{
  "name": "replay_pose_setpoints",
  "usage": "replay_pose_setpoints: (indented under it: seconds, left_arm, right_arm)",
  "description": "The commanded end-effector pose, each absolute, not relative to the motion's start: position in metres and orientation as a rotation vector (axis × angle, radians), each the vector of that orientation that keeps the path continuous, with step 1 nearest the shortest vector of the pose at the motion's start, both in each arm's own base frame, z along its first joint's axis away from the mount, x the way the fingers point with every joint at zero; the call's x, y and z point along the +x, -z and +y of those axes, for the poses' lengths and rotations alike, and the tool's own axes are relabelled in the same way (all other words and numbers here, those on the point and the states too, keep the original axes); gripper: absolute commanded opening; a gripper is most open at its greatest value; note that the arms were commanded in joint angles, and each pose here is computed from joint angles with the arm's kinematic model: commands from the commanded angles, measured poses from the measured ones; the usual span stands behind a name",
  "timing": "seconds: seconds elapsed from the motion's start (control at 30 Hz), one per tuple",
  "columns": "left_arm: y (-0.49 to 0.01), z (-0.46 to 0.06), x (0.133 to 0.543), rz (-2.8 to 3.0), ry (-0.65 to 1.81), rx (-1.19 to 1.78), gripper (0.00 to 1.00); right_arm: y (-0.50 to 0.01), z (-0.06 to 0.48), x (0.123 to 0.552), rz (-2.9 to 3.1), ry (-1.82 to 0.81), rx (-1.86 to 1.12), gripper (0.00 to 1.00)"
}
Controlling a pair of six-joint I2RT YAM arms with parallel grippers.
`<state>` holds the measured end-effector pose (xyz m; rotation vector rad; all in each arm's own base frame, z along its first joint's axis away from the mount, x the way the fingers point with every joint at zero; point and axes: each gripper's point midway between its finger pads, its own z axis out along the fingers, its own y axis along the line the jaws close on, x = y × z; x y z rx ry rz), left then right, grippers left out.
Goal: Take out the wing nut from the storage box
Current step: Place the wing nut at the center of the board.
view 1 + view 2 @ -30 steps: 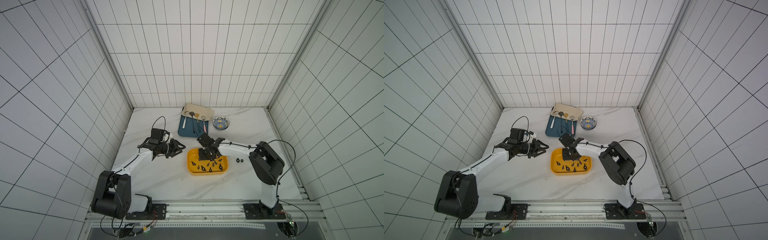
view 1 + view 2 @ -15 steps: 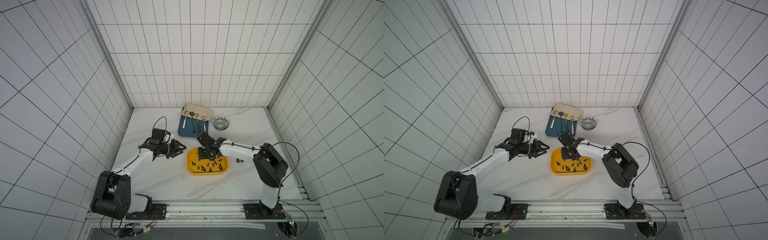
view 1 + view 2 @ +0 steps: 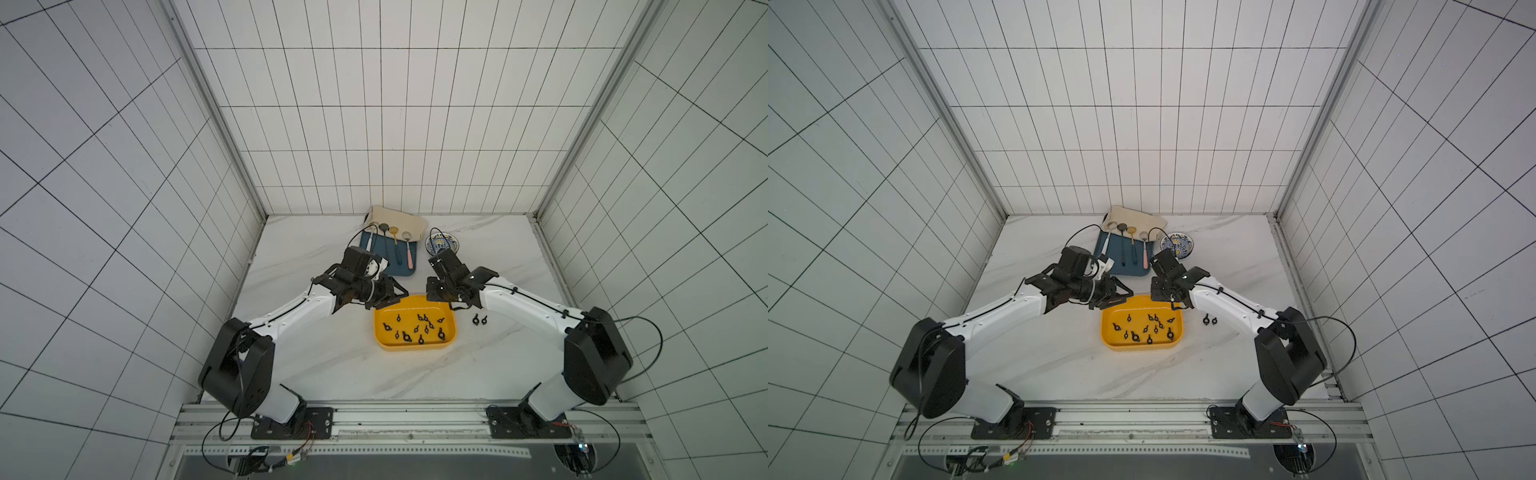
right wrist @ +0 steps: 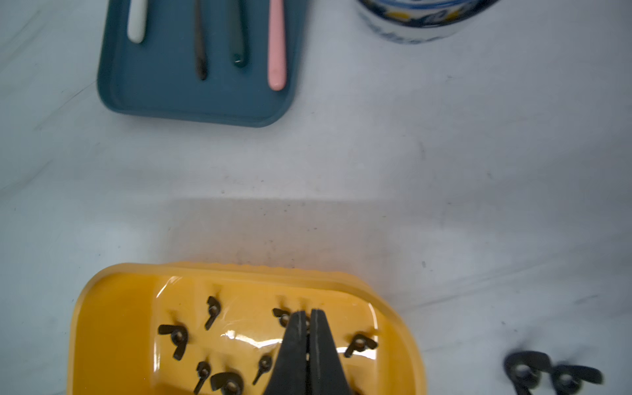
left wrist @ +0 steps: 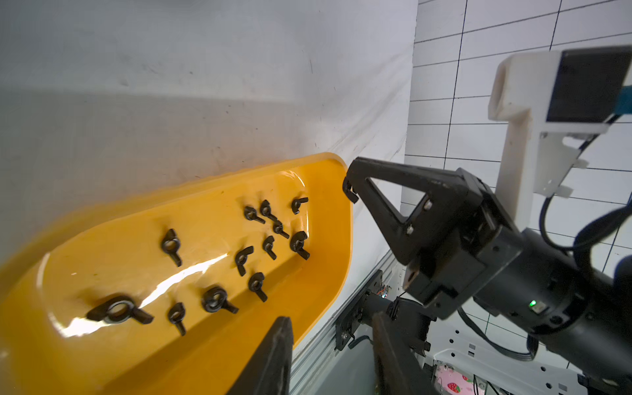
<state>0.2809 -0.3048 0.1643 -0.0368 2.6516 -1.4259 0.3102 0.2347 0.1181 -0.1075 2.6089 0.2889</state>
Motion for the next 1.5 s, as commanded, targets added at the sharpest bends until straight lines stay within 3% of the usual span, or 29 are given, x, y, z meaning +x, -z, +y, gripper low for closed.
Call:
replay_pose_setpoints:
  seconds: [0.0, 0.23, 0.43, 1.0, 1.47]
  left_arm:
    - [-0.178, -0.339, 0.286, 2.604, 1.463, 0.05, 0.42]
    - [-0.171, -0.402, 0.271, 2.634, 1.536, 0.203, 0.42]
    - [-0.159, -0.428, 0.262, 2.668, 1.571, 0.256, 0.42]
    - [-0.148, -0.427, 0.256, 2.693, 1.566, 0.258, 0.42]
    - [-0.146, -0.425, 0.254, 2.698, 1.568, 0.259, 0.42]
  right_arm:
    - [-0.101, 0.186, 0.307, 2.658, -0.16, -0.045, 0.0]
    - [-0.075, 0.126, 0.311, 2.718, -0.099, 0.148, 0.0]
    - [-0.052, 0.106, 0.312, 2.767, -0.102, 0.234, 0.0]
    - [-0.016, 0.088, 0.308, 2.834, -0.044, 0.344, 0.01]
    - [-0.013, 0.086, 0.302, 2.856, -0.029, 0.34, 0.09]
